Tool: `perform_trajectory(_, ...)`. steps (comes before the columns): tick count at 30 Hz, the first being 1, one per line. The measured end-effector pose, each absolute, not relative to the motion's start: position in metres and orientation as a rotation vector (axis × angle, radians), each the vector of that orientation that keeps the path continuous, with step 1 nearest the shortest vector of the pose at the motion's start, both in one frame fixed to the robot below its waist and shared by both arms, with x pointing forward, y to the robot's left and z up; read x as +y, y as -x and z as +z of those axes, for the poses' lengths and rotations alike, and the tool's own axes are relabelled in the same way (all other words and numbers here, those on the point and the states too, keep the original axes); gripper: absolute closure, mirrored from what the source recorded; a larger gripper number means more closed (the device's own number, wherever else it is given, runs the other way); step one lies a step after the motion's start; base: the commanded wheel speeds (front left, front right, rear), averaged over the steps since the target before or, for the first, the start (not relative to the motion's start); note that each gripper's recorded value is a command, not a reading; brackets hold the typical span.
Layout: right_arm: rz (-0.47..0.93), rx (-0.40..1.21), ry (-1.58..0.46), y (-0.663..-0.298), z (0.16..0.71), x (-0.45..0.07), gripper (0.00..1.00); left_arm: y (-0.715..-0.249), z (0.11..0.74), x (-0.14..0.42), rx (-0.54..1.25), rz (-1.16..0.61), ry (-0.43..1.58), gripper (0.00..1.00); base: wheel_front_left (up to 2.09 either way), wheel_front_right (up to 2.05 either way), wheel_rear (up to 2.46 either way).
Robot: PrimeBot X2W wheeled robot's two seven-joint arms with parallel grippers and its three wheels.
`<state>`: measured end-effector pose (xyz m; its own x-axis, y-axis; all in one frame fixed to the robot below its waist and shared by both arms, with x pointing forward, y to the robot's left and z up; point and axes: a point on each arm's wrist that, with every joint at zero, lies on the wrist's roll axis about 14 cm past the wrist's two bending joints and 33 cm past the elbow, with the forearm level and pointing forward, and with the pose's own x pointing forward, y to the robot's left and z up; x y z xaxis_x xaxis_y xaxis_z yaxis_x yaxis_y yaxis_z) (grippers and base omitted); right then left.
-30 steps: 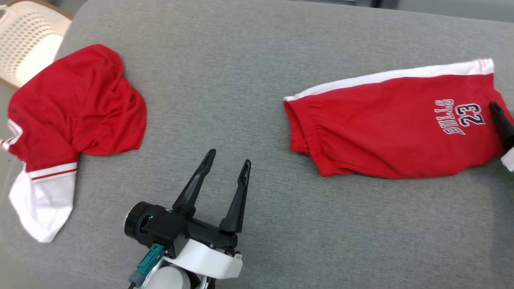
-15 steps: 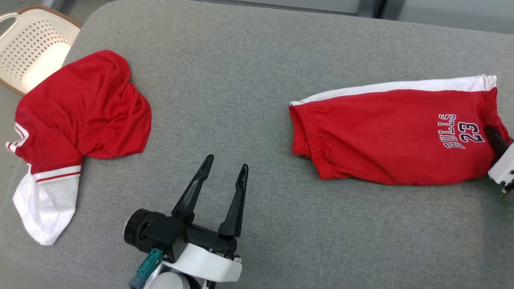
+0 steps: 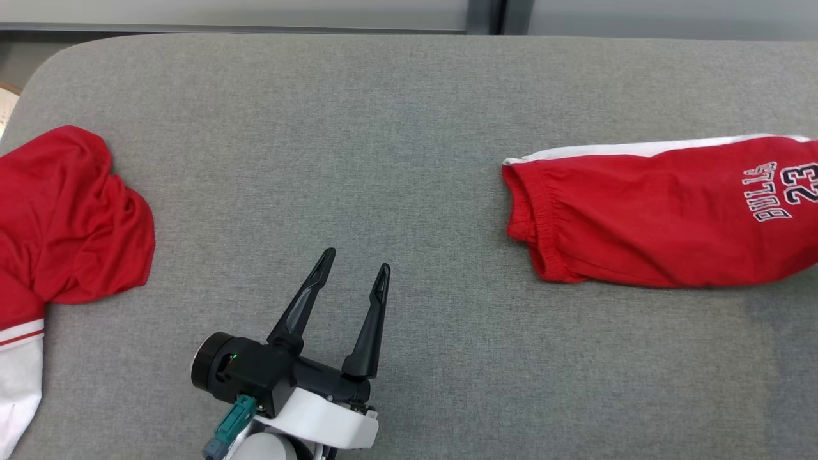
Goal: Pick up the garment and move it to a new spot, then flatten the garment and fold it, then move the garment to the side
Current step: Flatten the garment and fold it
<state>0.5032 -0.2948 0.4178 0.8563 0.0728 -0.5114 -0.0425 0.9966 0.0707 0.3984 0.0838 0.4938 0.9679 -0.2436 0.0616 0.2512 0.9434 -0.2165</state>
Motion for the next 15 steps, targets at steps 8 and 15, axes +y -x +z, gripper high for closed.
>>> perform_trajectory(8, 0.235, 0.387, 0.058, -0.524, 0.462, -0.241, 1.0, -0.4, 0.496, 0.073, -0.041, -0.29, 0.222, 0.0, 0.0, 0.0, 0.0)
perform_trajectory(15, 0.425, 0.322, 0.068, -0.522, 0.479, -0.163, 1.0, -0.393, 0.504, 0.082, -0.059, -0.263, 0.224, 0.0, 0.0, 0.0, 0.0)
